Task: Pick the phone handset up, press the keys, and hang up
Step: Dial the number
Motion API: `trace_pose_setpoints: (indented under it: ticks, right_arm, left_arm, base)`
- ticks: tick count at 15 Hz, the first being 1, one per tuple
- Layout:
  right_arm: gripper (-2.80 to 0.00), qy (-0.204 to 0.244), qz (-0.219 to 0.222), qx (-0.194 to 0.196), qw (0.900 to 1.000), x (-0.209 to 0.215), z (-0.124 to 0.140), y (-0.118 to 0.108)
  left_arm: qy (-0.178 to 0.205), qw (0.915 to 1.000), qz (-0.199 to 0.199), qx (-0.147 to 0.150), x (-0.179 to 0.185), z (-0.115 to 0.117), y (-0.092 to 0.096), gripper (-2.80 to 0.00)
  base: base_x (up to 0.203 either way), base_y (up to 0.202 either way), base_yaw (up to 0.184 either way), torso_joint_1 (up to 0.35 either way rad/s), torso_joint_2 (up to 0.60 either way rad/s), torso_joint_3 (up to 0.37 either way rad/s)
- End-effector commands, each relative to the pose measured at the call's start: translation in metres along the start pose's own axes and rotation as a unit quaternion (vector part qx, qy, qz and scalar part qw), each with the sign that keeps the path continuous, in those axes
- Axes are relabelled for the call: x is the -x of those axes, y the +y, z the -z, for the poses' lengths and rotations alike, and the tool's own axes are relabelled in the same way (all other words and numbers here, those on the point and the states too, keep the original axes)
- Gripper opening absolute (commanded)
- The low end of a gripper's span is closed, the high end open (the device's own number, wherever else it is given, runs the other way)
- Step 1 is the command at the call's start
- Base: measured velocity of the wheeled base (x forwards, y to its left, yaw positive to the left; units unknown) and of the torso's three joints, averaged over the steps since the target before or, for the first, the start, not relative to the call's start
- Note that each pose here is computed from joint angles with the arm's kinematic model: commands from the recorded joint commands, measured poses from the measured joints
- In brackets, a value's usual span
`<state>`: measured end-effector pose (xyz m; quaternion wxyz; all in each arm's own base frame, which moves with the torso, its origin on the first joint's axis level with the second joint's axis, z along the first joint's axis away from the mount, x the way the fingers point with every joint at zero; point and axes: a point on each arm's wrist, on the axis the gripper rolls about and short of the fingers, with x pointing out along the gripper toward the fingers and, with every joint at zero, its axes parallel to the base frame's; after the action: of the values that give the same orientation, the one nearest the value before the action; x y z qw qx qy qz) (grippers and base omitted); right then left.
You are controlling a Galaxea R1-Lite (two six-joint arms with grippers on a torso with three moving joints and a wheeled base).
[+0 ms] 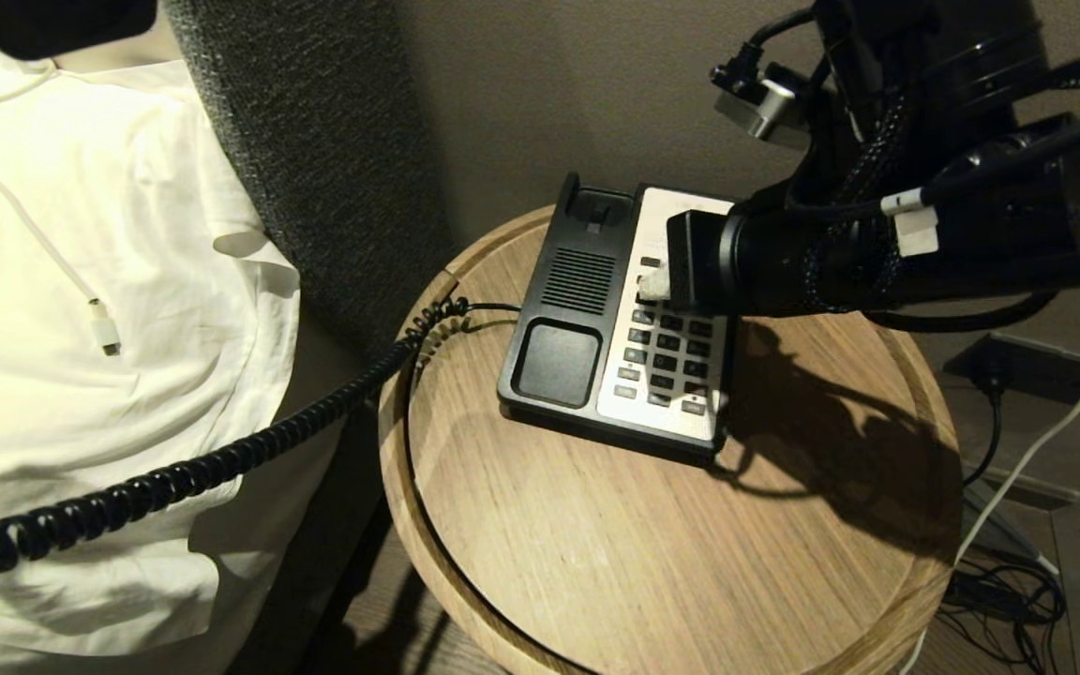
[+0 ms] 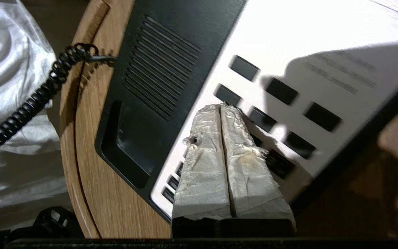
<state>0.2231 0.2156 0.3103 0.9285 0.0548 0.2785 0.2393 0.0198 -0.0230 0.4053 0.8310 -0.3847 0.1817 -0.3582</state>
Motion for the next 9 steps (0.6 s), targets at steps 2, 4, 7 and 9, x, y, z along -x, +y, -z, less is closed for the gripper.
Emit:
trace_pose_setpoints:
  ticks: [2,4,7,9]
  right_arm:
    - [-2.8,-0.018,-0.01,-0.006,1.0,0.023,-0.006,-0.002]
    - [-2.8,-0.015,-0.009,-0.006,1.0,0.028,-0.004,-0.003]
    - [-2.8,-0.005,-0.008,-0.005,1.0,0.031,-0.002,-0.005]
    - [-2.8,0.011,-0.001,-0.003,1.0,0.03,0.002,-0.006]
  left_arm:
    - [0.0,1.0,-0.001,0.003,0.001,0.0,0.001,-2.8]
    - [0.0,1.0,-0.001,0.003,0.001,0.0,0.001,-2.8]
    - [0.001,1.0,-0.002,0.003,0.001,0.0,0.001,-2.8]
    - [0.001,1.0,-0.002,0.003,0.001,0.0,0.001,-2.8]
  base:
    - [0.0,0.0,0.0,0.0,0.0,0.0]
    - [0.0,0.0,0.0,0.0,0.0,0.0]
    - [0.0,0.0,0.0,0.0,0.0,0.0]
    - [0.0,0.0,0.0,0.0,0.0,0.0]
